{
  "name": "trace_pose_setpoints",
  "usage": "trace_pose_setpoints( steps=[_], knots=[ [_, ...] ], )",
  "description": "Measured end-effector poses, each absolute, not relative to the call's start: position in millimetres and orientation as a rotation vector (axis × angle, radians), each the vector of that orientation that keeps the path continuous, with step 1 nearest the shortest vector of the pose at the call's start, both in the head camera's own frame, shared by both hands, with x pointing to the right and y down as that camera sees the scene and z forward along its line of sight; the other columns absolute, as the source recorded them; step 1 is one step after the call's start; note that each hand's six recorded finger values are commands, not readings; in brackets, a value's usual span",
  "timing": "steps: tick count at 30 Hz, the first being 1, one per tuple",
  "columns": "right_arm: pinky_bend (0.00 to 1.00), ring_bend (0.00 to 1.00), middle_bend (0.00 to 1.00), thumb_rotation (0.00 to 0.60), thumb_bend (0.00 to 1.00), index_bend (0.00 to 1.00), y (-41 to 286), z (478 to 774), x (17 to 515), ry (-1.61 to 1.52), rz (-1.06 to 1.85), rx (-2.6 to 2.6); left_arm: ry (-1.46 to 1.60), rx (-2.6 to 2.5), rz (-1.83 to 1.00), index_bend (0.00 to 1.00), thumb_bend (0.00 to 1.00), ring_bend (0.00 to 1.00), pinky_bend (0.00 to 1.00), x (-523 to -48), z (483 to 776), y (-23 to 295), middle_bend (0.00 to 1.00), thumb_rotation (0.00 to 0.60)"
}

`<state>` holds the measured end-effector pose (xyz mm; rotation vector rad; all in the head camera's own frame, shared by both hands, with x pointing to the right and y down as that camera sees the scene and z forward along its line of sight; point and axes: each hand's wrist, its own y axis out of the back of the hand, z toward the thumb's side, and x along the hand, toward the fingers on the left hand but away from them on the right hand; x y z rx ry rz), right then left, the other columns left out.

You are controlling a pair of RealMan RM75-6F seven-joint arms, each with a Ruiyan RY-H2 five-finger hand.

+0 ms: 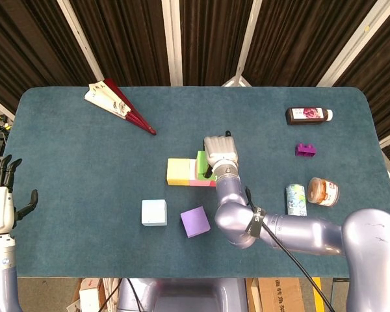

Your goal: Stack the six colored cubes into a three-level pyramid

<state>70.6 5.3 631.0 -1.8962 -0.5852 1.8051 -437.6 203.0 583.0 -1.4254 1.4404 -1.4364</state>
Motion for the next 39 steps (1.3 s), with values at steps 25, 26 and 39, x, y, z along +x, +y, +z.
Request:
trace_pose_setpoints(
  steps=[25, 26, 39],
  knots=[
    [0.00, 0.18, 0.27, 0.600, 0.26, 0.35, 5.3, 631.1, 69.5, -0.578, 1.809, -1.881, 1.445, -1.419, -1.439, 0.15, 0.48, 0.00, 0.00, -438.9, 583.0, 202.7, 0.03, 0.600],
    [0.00, 0.18, 0.27, 0.600, 0.26, 0.34, 5.2, 630.9, 69.6, -0.577, 1.810, -1.881, 1.445, -1.419, -1.439, 0.15, 0.48, 0.00, 0.00, -438.8, 583.0, 202.7, 0.03, 0.600],
    [0.00, 0.14, 0.25, 0.600, 0.26, 0.31, 7.3, 632.0, 70.4, -0.558, 1.814, -1.881, 1.440, -1.418, -1.443, 0.15, 0.48, 0.00, 0.00, -438.1, 583.7, 202.9, 0.03, 0.600]
  ],
)
